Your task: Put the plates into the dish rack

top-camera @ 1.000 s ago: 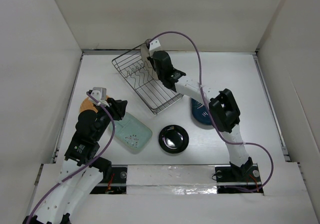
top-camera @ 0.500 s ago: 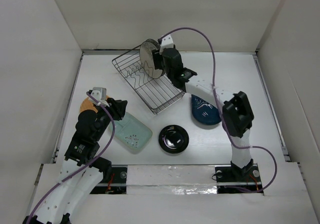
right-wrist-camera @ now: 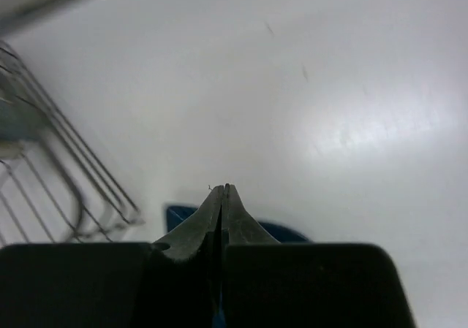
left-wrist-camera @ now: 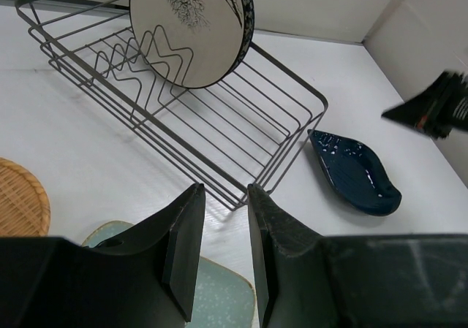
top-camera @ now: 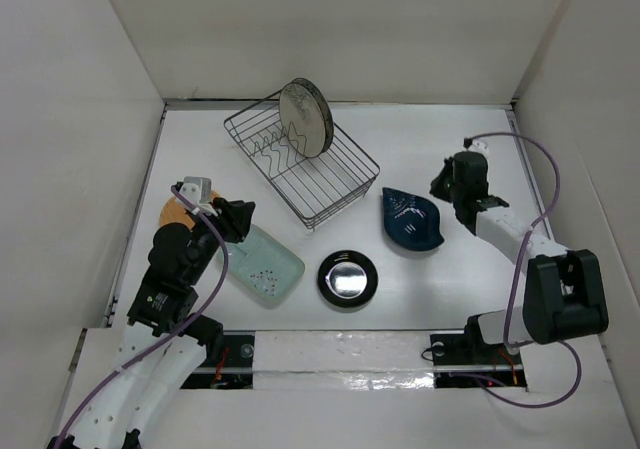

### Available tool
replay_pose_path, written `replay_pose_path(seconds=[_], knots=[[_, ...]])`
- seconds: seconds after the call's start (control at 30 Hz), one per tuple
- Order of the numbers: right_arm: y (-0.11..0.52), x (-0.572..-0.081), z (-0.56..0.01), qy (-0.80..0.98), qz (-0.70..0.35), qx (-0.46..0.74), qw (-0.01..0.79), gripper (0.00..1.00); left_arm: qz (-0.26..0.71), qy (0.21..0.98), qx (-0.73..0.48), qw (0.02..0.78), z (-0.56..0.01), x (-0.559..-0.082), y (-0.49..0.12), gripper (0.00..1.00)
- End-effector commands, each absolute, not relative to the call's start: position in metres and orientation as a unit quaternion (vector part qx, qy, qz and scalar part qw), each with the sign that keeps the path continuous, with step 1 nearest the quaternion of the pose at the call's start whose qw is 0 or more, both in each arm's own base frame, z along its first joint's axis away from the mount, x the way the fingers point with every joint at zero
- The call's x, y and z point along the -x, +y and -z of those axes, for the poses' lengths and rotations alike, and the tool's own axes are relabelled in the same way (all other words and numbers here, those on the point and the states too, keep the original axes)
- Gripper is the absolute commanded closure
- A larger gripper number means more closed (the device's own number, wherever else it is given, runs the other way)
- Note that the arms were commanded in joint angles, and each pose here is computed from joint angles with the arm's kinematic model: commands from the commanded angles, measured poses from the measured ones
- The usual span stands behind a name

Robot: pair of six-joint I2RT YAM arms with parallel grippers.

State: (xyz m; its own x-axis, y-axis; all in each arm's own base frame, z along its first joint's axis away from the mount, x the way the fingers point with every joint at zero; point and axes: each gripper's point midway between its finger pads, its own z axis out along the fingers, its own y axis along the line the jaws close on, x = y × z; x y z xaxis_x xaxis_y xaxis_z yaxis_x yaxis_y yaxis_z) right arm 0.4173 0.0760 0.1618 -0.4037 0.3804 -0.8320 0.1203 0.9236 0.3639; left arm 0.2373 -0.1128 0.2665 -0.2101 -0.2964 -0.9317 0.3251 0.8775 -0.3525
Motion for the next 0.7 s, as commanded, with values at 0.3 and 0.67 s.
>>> replay_pose_path(seconds=[0.3,0.67], knots=[[0.042,-0.336,-0.057,0.884,-0.143,-0.245,0.371,0.37,0.267,0.706,-0.023,0.655,-0.294,-0.234,-0.117,0.74],[0.04,-0.361,-0.035,0.887,-0.186,-0.243,0.347,0.63,0.26,0.711,-0.016,0.653,-0.291,-0.237,-0.116,0.73]])
